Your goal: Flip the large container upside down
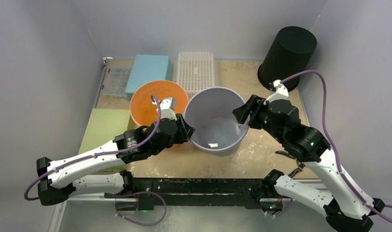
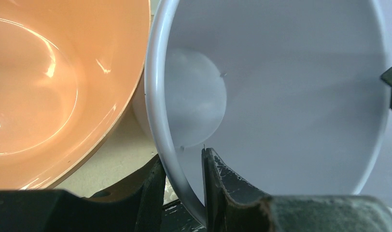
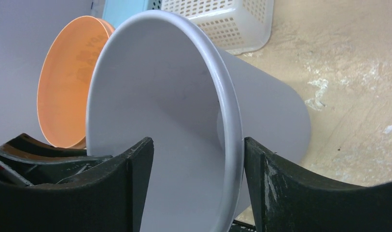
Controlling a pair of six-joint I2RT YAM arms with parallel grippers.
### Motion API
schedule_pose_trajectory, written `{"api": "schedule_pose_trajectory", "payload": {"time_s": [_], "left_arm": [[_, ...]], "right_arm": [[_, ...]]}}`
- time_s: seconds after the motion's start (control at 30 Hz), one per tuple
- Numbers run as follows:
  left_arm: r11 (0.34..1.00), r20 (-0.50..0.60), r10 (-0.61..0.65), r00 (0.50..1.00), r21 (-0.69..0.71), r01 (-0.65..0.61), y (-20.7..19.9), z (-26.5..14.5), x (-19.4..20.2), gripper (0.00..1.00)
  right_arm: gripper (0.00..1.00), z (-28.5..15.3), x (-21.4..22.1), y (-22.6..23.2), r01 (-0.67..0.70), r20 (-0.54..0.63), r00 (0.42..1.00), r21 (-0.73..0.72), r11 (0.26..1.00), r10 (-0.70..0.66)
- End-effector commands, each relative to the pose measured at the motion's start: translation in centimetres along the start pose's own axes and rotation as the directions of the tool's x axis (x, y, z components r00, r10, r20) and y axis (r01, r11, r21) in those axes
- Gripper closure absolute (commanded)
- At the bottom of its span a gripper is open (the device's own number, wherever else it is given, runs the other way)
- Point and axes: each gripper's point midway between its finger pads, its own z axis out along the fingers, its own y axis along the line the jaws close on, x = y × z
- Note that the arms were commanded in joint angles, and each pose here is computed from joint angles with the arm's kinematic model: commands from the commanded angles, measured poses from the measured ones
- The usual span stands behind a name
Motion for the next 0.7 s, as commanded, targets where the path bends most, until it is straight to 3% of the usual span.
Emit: {"api": "schedule_pose_trajectory", "payload": {"time_s": [0.0,0.3,0.67], "left_arm": [[0.998,-0.077,0.057,0.995,0.000,-0.057,0.0,0.3,1.8,0.78],[0.998,-0.068,0.055,0.996,0.005,-0.055,-0.3,0.3,1.6,0.79],[0.997,-0.043,0.033,0.999,-0.073,-0.036,1.3,0.3,1.3,0.82]], "right_arm": [[0.30,0.2,-1.3,2.1,0.020,-0.003,1.000,-0.094,0.995,-0.021],[0.28,2.0,-2.1,0.8,0.038,-0.030,0.999,-0.146,0.989,-0.043],[0.36,0.7,-0.7,2.8,0.031,-0.112,0.991,-0.297,0.955,-0.067]]}}
